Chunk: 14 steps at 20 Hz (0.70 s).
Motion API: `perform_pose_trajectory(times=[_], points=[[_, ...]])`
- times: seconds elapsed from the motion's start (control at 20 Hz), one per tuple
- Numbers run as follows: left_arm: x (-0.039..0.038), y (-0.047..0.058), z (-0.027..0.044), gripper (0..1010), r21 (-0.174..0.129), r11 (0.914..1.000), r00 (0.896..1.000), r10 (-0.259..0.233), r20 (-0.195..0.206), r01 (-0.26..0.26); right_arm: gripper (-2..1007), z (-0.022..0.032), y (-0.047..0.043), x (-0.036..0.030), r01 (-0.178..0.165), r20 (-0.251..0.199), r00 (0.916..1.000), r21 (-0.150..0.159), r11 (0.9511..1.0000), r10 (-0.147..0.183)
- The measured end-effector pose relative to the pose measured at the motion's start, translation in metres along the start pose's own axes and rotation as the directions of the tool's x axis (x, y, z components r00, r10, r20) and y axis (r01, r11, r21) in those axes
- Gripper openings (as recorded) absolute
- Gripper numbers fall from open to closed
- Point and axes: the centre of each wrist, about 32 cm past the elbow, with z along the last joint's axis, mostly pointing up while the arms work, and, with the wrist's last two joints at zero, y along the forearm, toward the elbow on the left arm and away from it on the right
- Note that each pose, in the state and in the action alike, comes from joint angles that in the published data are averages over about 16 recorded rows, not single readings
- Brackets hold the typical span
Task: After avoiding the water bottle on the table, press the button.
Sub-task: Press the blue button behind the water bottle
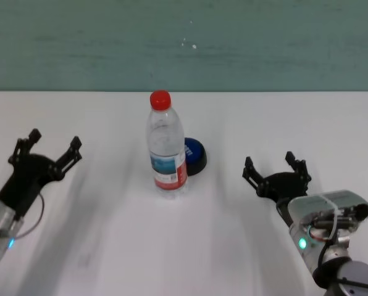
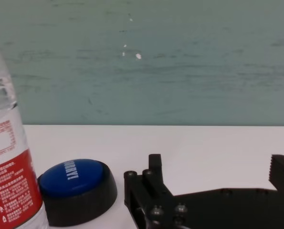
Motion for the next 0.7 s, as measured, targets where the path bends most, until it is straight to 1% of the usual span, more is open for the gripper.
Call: perform_pose_trajectory(times=[0.35,0.7], points=[[-0.0067,0.015,0.0048,1010,0.007,0.9996,0.999,-0.028,-0.022,0.029,1004,0.0000,0.0000,0.0000,0.000,0.000,1.0000,0.000,1.0000,0.000],[-0.0148,0.025,0.0074,1010,0.008,0.9983,0.998,-0.058,-0.031,0.058,1004,0.0000,0.0000,0.0000,0.000,0.000,1.0000,0.000,1.0000,0.000]])
